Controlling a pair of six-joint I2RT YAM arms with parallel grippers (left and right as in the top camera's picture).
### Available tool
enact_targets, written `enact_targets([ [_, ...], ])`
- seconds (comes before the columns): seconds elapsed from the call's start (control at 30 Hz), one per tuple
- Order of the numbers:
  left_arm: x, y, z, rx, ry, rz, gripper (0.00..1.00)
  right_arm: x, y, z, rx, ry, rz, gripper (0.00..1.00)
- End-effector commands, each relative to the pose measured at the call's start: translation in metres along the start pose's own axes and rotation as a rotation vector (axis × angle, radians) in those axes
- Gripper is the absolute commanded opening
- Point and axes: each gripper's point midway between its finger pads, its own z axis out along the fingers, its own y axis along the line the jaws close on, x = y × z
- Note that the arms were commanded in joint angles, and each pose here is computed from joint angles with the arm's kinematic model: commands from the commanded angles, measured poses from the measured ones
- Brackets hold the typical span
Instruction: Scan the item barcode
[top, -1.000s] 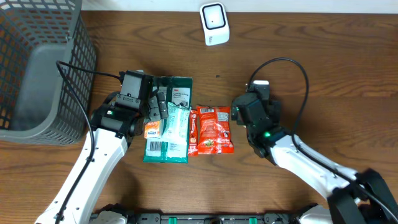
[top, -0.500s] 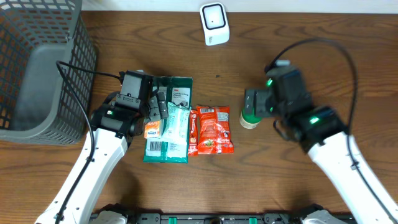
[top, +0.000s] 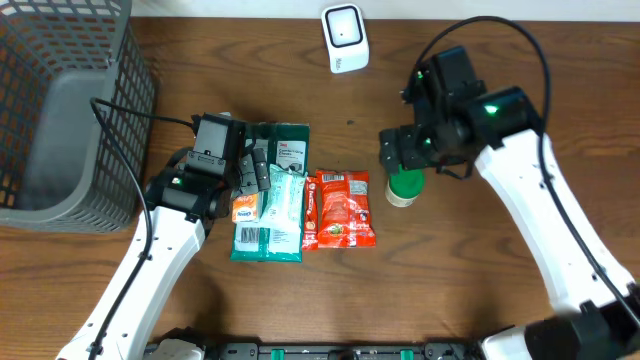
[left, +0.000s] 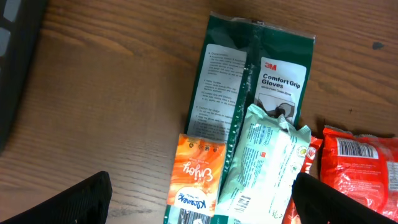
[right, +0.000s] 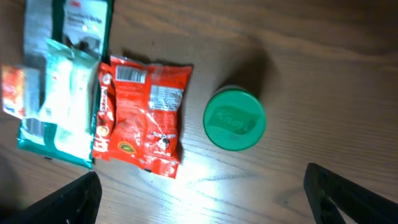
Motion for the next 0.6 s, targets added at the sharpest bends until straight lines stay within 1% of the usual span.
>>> enact_targets([
  [0.0, -0.009, -0.001, -0.005, -0.003, -0.025, -0.009, 0.93, 0.0, 0.001, 0.014, -0.016, 0.049, -0.016, 0.99],
  [0.3, -0.009, -0.001, -0.005, -0.003, -0.025, -0.009, 0.93, 0.013, -0.012, 0.067, 0.047, 0.222, 0.001, 0.93],
  [0.57, -0.008, -0.001, -0.005, -0.003, -0.024, -0.009, 0.93, 0.025, -0.026, 0.104, 0.118, 0.334, 0.004, 0.94],
])
